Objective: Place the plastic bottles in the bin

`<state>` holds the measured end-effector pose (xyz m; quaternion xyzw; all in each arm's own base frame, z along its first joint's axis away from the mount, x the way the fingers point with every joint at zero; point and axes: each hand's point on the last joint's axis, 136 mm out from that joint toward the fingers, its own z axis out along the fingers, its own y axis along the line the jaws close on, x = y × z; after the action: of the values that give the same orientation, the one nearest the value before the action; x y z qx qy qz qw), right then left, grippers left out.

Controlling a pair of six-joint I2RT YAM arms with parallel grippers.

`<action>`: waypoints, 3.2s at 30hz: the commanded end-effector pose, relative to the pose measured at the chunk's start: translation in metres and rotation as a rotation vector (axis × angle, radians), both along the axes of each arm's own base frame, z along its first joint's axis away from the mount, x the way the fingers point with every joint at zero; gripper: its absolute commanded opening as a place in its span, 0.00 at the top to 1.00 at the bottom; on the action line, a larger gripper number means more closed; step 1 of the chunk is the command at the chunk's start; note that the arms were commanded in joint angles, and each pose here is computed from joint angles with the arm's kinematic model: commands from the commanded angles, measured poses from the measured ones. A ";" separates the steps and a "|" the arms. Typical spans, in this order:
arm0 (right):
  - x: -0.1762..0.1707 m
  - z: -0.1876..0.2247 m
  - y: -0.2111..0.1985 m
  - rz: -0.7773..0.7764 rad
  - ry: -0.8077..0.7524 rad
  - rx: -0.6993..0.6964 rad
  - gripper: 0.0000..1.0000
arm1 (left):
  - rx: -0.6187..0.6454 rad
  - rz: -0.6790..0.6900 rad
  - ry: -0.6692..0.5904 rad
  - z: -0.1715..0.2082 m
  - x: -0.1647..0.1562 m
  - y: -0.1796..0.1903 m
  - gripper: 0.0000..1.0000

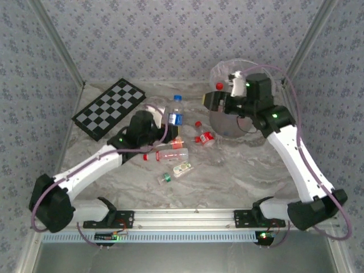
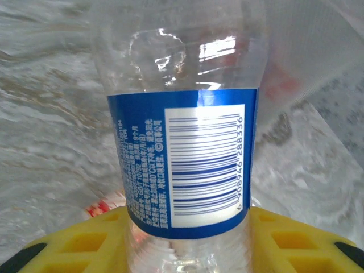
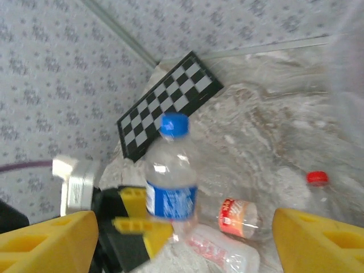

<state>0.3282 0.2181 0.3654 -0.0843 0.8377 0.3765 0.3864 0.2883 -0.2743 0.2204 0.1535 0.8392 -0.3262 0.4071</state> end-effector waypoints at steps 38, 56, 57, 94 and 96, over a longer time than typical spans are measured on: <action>0.035 0.070 0.008 -0.021 -0.143 -0.068 0.94 | -0.117 -0.153 -0.132 0.047 -0.043 -0.015 0.03; 0.171 0.105 -0.195 -0.726 -0.474 -0.625 1.00 | 0.025 -0.038 0.028 -0.006 -0.058 0.018 0.03; 0.180 0.095 -0.197 -0.725 -0.454 -0.656 1.00 | 0.031 -0.035 0.034 -0.009 -0.060 0.019 0.03; 0.155 -0.178 -0.184 -0.470 0.386 -0.668 1.00 | 0.055 0.007 0.051 -0.021 -0.060 0.027 0.03; 0.146 -0.181 -0.181 -0.479 0.417 -0.630 1.00 | 0.060 0.014 0.044 -0.022 -0.059 0.030 0.03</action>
<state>0.5100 0.0091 0.2318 0.0538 0.9382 -0.0533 0.3376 0.2311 -0.2488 0.1971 0.1500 0.8597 -0.3091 0.3781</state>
